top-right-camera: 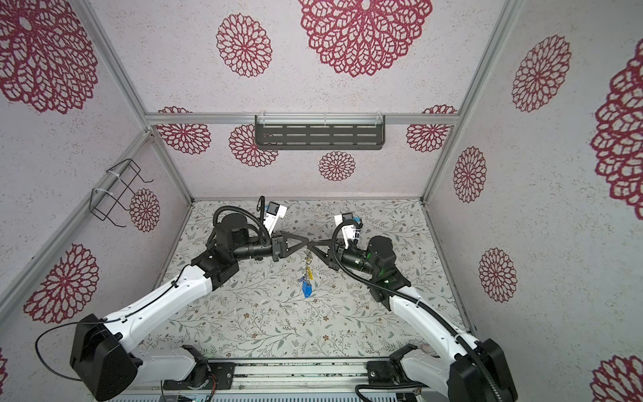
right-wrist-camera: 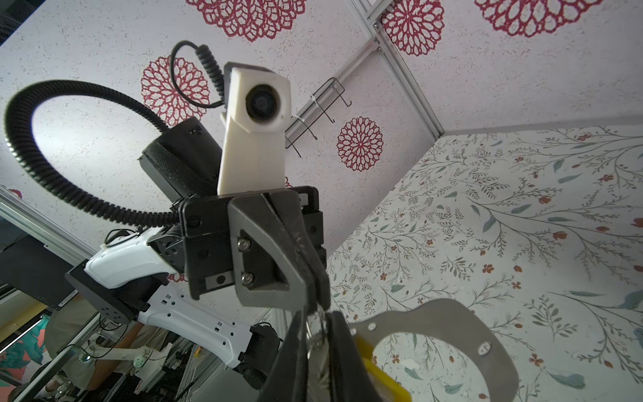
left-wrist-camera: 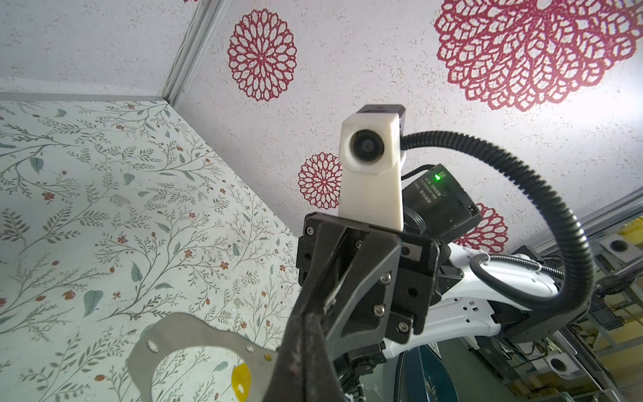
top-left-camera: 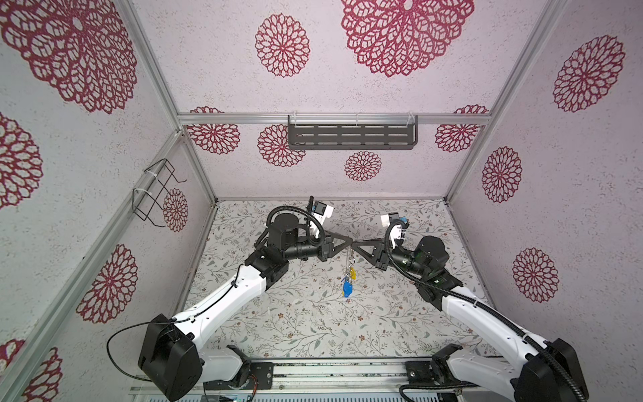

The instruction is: Remove the keys from the keyring

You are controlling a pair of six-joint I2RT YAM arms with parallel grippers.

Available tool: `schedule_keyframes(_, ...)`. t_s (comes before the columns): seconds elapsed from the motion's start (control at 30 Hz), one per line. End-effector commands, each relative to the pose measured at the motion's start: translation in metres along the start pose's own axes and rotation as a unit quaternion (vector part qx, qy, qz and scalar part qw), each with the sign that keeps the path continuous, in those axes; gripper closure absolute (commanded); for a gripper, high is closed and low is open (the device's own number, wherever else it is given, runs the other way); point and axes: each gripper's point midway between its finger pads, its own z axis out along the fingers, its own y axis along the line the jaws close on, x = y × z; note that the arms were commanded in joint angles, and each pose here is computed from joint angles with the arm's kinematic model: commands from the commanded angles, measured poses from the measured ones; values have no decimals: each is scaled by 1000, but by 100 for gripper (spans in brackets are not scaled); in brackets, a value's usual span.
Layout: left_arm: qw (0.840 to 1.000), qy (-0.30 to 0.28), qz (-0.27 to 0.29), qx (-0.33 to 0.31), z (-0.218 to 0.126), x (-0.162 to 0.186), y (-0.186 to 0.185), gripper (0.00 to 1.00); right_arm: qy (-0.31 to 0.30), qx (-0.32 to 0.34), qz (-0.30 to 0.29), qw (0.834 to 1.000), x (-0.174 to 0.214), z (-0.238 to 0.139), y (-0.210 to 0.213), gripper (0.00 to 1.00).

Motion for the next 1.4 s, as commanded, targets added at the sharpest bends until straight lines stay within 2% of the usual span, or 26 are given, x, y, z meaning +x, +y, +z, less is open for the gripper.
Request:
schedule_keyframes(0.0,999,-38,18,24,-6,-20,-11,100,-8,-24,-14,1000,-4,-1,12,88)
schedule_keyframes(0.13,999,-30,15,30,-4,-18,-10,100,-11,-24,-18,999,-7,-1,14,89)
schedule_keyframes(0.3,999,-26,12,28,-2,-15,-7,100,-16,-13,-18,1000,-8,-1,10,79)
schedule_keyframes(0.47,999,-24,12,28,-3,-14,-8,100,-26,2,-31,999,-19,-11,11,78)
schedule_keyframes(0.8,999,-24,11,31,-1,-15,-8,100,-32,-8,-32,999,-28,-15,17,82)
schedule_keyframes(1.2,999,-21,10,36,2,-13,-11,100,-27,-48,-19,998,-27,3,23,80)
schedule_keyframes(1.37,999,-15,8,40,3,-11,-10,100,-28,-49,-18,998,-28,6,21,87)
